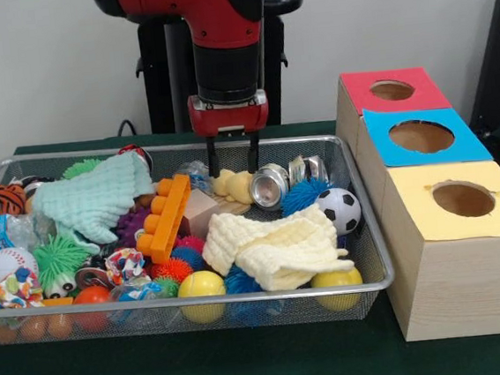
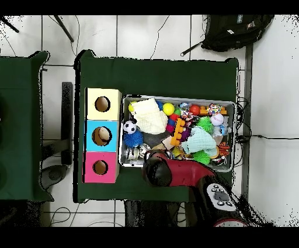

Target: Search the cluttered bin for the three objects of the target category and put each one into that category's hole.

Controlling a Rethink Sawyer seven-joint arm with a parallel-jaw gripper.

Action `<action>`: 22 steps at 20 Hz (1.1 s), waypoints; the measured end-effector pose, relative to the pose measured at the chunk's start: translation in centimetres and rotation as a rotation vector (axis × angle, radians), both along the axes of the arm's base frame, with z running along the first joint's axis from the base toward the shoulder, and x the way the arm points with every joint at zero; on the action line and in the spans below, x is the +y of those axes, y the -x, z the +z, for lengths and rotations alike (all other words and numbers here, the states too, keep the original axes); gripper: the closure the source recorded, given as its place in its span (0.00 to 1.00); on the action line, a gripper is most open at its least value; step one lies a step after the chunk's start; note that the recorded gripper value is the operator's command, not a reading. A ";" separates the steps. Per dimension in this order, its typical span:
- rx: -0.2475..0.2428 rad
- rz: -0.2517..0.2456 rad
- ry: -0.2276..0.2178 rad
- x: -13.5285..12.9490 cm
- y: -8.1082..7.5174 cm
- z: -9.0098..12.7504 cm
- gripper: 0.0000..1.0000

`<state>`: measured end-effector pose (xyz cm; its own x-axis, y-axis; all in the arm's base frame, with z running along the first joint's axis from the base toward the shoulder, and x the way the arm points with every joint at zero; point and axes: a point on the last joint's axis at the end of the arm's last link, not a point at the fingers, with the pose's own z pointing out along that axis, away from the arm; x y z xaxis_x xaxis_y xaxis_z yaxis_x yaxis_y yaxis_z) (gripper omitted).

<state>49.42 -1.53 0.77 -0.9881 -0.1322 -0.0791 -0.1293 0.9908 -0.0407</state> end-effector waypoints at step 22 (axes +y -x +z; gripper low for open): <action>0.105 -0.042 -0.032 -0.1 4.1 -3.1 0.00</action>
